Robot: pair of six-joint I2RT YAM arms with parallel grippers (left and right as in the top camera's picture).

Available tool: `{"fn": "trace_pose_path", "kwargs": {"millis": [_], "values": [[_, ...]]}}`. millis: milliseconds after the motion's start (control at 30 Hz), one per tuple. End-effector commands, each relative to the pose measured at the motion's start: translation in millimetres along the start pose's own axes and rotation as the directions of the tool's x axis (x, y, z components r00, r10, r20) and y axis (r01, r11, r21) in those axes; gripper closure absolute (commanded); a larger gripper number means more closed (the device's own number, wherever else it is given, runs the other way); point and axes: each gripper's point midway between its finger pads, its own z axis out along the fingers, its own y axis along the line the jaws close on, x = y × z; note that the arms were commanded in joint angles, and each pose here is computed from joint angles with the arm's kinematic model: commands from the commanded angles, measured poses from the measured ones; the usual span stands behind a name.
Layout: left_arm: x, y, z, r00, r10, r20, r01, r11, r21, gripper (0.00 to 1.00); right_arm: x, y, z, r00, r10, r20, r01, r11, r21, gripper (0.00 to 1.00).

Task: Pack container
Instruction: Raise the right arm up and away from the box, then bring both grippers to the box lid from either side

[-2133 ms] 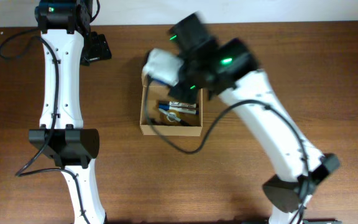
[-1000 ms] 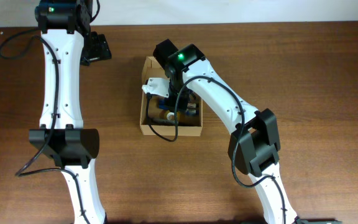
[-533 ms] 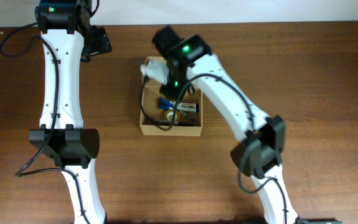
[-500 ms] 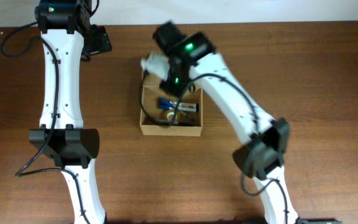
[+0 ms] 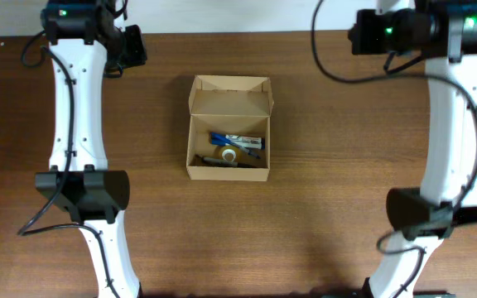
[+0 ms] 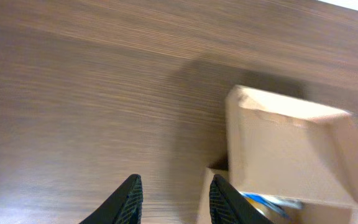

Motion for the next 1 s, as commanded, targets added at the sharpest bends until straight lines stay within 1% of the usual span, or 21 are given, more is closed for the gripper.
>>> {"fn": "trace_pose_path", "kwargs": {"millis": [0,100,233,333,367,433,500,667,800,900,967], "values": [[1.4,-8.0,19.7,0.998,0.019,-0.066,-0.004,0.976,0.217,0.64,19.0,-22.1,41.1,0.973,0.178,-0.144,-0.197,0.971,-0.132,0.96],[4.1,-0.4,41.4,0.991,-0.018,-0.13,0.058,0.947,0.316,0.64,33.9,-42.9,65.7,0.945,0.242,-0.221,-0.276,0.951,-0.141,0.96],[16.8,7.2,78.7,0.964,-0.069,-0.256,0.178,0.885,0.43,0.64,53.2,-50.1,103.9,0.91,0.278,-0.309,-0.343,0.921,-0.182,0.96],[35.0,9.1,110.9,0.923,-0.097,-0.374,0.277,0.84,0.467,0.66,67.6,-44.5,128.8,0.882,0.293,-0.37,-0.399,0.881,-0.254,0.97],[43.9,9.0,124.6,0.901,-0.104,-0.421,0.314,0.826,0.469,0.68,77.0,-43.2,142.8,0.855,0.322,-0.407,-0.447,0.855,-0.264,0.96],[54.6,9.5,140.1,0.878,-0.108,-0.467,0.345,0.819,0.459,0.7,90.0,-41.1,161.1,0.822,0.351,-0.449,-0.5,0.822,-0.273,0.96],[63.7,8.6,153.7,0.859,-0.107,-0.5,0.362,0.818,0.447,0.71,106.7,-35.0,181.0,0.803,0.346,-0.484,-0.523,0.799,-0.296,0.96],[74.9,-2.4,169.8,0.847,-0.078,-0.526,0.352,0.823,0.446,0.7,141.0,-20.4,214.5,0.769,0.336,-0.545,-0.544,0.791,-0.279,0.96],[85.1,-12.4,180.0,0.832,-0.058,-0.551,0.351,0.826,0.442,0.71,155.3,0.1,229.9,0.766,0.291,-0.573,-0.526,0.796,-0.299,0.96],[93.3,-20.4,186.5,0.819,-0.043,-0.572,0.349,0.828,0.438,0.81,157.0,15.4,236.9,0.783,0.251,-0.569,-0.494,0.807,-0.323,0.96],[97.8,-25.7,189.3,0.813,-0.033,-0.582,0.346,0.83,0.437,0.84,155.7,24.1,240.4,0.798,0.228,-0.558,-0.471,0.813,-0.342,0.96]]}}
